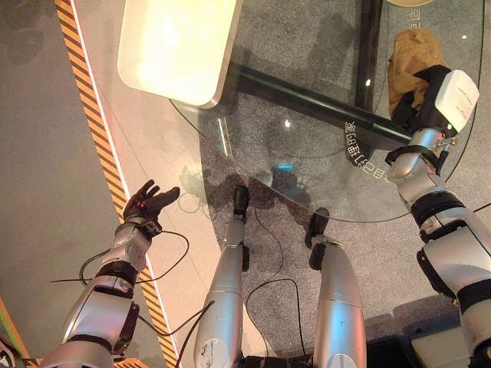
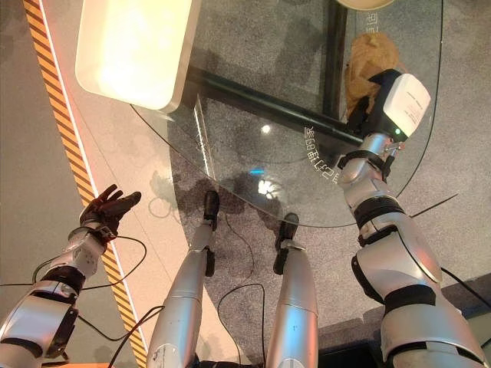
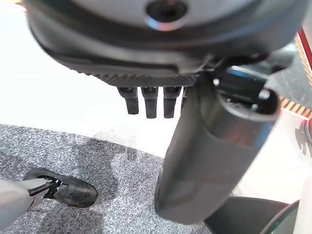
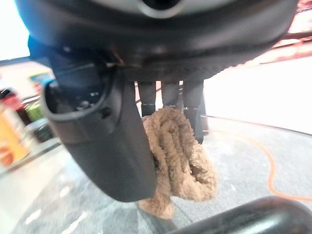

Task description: Wipe the table with a cloth and put it in the basket.

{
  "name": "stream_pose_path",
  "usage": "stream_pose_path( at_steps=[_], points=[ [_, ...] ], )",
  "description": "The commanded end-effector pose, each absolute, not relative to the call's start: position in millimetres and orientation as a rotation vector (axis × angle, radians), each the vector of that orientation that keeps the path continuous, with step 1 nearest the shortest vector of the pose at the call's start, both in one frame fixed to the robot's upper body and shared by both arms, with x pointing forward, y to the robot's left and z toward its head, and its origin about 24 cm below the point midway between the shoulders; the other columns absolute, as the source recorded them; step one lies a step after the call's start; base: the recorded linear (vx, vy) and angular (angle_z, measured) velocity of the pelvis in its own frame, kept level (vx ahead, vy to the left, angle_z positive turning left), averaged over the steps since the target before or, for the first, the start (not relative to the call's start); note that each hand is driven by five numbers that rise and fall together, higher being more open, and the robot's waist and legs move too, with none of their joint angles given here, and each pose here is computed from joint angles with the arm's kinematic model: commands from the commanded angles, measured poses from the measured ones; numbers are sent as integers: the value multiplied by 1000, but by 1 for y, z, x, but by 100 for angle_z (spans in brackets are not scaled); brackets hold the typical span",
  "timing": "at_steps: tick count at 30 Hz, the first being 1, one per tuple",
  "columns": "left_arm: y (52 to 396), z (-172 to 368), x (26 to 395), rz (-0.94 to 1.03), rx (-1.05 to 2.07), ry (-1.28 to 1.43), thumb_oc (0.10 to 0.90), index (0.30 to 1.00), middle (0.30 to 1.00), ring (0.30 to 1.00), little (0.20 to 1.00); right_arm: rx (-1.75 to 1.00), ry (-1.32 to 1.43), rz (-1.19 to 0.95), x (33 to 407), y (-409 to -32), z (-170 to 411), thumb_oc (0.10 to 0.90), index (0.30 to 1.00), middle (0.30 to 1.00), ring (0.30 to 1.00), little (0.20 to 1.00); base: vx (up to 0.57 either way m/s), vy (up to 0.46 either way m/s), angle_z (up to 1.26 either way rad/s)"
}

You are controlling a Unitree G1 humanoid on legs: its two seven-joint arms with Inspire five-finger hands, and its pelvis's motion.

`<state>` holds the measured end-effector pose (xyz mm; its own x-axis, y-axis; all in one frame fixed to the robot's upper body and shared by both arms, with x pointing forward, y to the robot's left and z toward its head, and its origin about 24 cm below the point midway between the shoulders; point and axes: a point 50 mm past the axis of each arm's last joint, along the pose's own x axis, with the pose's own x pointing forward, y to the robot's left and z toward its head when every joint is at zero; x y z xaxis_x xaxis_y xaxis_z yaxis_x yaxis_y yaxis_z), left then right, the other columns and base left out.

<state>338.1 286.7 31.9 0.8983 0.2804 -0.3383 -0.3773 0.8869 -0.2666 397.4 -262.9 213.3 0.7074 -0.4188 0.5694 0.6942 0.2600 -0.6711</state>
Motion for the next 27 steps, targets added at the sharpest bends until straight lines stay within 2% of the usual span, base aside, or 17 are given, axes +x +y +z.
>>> stream_pose_path(
  at_steps=[1, 21, 27],
  points=[
    [296, 40, 340, 413, -314, 243, 800, 900, 900, 900, 900, -1140, -499, -663, 406, -229, 255, 100, 300, 300, 300, 200, 0, 0, 0],
    [280, 28, 338, 390, -332, 260, 800, 900, 900, 900, 900, -1199, -724, -167, 405, -119, 245, 100, 300, 300, 300, 200, 1, 1, 0],
    [276, 24, 336, 386, -335, 264, 800, 900, 900, 900, 900, -1208, -750, -25, 399, -97, 236, 100, 300, 300, 300, 200, 3, 4, 1]
  ],
)
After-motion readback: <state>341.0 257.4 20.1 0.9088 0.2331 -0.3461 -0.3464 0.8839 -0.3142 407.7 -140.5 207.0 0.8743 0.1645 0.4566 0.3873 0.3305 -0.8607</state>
